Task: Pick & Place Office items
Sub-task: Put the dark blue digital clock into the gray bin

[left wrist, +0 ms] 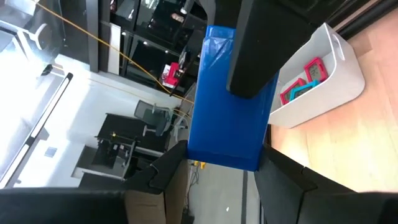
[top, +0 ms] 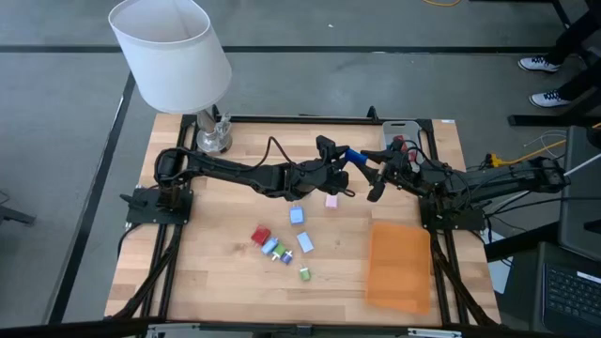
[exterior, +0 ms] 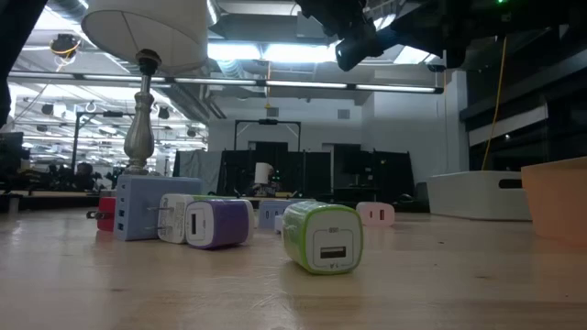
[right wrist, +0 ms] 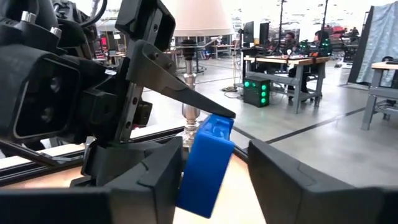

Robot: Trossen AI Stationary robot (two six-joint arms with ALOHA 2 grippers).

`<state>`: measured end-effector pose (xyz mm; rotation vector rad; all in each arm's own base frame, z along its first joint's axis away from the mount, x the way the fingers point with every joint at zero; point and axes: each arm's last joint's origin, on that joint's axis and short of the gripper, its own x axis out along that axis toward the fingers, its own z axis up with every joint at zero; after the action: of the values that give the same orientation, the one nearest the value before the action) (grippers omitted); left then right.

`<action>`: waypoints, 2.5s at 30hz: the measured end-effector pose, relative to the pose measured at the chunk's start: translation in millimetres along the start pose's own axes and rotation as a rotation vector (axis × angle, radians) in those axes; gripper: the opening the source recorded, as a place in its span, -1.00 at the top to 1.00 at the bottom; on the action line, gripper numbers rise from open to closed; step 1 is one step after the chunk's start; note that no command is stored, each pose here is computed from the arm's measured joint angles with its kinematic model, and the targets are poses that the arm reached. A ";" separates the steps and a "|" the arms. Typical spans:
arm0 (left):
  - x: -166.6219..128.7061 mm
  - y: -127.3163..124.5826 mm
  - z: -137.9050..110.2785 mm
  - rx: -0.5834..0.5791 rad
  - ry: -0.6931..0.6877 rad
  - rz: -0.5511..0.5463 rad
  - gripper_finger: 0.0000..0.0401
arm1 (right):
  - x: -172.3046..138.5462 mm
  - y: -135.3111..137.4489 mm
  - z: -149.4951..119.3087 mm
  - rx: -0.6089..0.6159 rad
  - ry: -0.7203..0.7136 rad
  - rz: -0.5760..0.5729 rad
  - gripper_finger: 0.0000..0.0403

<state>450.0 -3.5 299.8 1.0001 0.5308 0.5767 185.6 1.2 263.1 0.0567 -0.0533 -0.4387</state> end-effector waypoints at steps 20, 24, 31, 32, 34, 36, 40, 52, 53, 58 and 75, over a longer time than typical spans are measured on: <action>5.8 4.1 -7.5 0.037 0.065 0.029 -0.22 | -0.4 -4.2 -10.1 -0.061 0.092 -0.110 0.70; 9.3 3.1 -14.4 0.039 0.111 0.013 -0.25 | -2.7 -10.1 -19.4 -0.088 0.161 -0.279 0.70; 7.5 -15.0 -30.2 -0.122 0.185 -0.177 -0.20 | -7.3 -23.1 -34.0 -0.118 0.261 -0.496 0.70; 6.8 -17.2 -31.4 -0.152 0.185 -0.212 -0.20 | -7.9 -25.8 -36.0 -0.112 0.275 -0.519 0.70; 5.9 -20.3 -32.3 -0.218 0.177 -0.272 -0.18 | -8.5 -31.6 -40.0 -0.100 0.305 -0.558 0.70; 5.2 -22.3 -31.8 -0.267 0.155 -0.327 -0.17 | -9.7 -37.5 -43.9 -0.093 0.330 -0.612 0.70; 6.7 -22.0 -29.9 -0.329 0.102 -0.389 -0.14 | -15.1 -48.4 -52.0 -0.086 0.379 -0.729 0.70; 28.3 -8.2 -43.7 -0.502 -0.068 -0.627 -0.04 | -45.1 -61.8 -72.4 -0.071 0.352 -0.840 0.71; 30.3 -6.3 -44.7 -0.516 -0.085 -0.637 -0.04 | -48.5 -63.2 -72.7 -0.061 0.340 -0.837 0.71; 46.5 11.3 -54.9 -0.582 -0.182 -0.623 -0.04 | -63.5 -69.0 -69.9 -0.017 0.286 -0.814 0.71; 59.9 56.9 -59.2 -0.701 -0.395 -0.396 -0.03 | -74.5 -72.4 -69.0 0.011 0.265 -0.719 0.71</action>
<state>443.8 96.8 315.3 0.3056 0.1369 0.1678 92.0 -29.5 186.6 0.1455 0.2336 -1.1456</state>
